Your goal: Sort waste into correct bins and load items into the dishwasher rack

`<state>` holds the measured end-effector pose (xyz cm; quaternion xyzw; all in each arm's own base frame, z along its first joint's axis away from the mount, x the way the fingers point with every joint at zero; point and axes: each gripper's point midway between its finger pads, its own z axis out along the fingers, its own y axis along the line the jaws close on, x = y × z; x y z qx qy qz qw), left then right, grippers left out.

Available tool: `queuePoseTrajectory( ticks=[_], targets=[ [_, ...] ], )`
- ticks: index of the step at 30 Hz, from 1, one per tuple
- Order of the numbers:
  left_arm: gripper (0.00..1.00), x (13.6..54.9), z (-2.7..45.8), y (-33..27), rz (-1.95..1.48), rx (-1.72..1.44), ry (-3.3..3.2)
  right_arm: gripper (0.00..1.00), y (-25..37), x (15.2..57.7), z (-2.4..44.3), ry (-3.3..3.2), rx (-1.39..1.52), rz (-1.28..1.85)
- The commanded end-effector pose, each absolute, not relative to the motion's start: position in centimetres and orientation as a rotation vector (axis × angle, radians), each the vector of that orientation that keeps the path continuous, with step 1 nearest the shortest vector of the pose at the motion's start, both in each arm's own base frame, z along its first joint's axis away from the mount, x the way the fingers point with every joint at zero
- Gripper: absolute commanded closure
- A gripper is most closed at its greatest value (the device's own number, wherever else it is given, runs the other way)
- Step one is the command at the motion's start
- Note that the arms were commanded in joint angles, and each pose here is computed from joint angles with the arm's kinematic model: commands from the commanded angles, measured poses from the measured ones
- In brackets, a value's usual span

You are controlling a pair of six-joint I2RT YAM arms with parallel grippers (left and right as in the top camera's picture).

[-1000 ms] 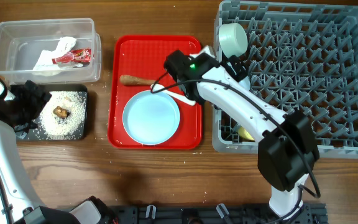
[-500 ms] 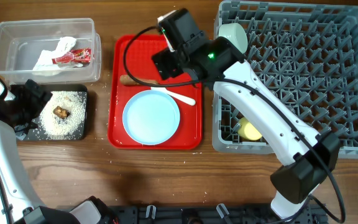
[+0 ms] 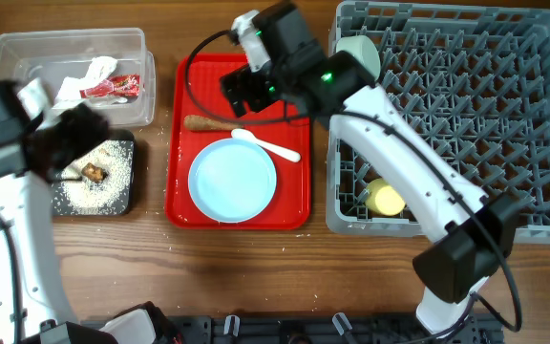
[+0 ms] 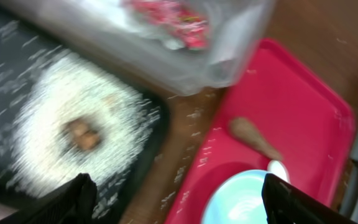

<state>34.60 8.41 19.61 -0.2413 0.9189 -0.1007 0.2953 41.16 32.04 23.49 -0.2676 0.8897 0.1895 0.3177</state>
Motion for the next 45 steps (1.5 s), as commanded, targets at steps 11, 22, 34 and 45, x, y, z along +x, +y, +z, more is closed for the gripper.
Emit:
queuePoseTrajectory(
  ticks=[11,22,34,45],
  targets=[
    [0.23,43.8,6.3,-6.8,-0.416,-1.045,2.486,0.03,14.2,40.5,26.0,2.59,-0.285,0.451],
    [0.41,44.3,0.6,-7.3,-0.403,-1.136,2.536,0.04,13.6,39.9,25.4,2.624,-0.302,0.411],
    [0.75,43.9,-0.6,-6.9,-0.304,-0.96,2.611,0.04,13.5,39.2,25.0,2.656,-0.317,0.404],
    [0.87,46.6,6.9,-7.3,-0.369,-0.773,2.487,0.04,13.4,39.2,24.9,2.657,-0.319,0.403]
  ],
)
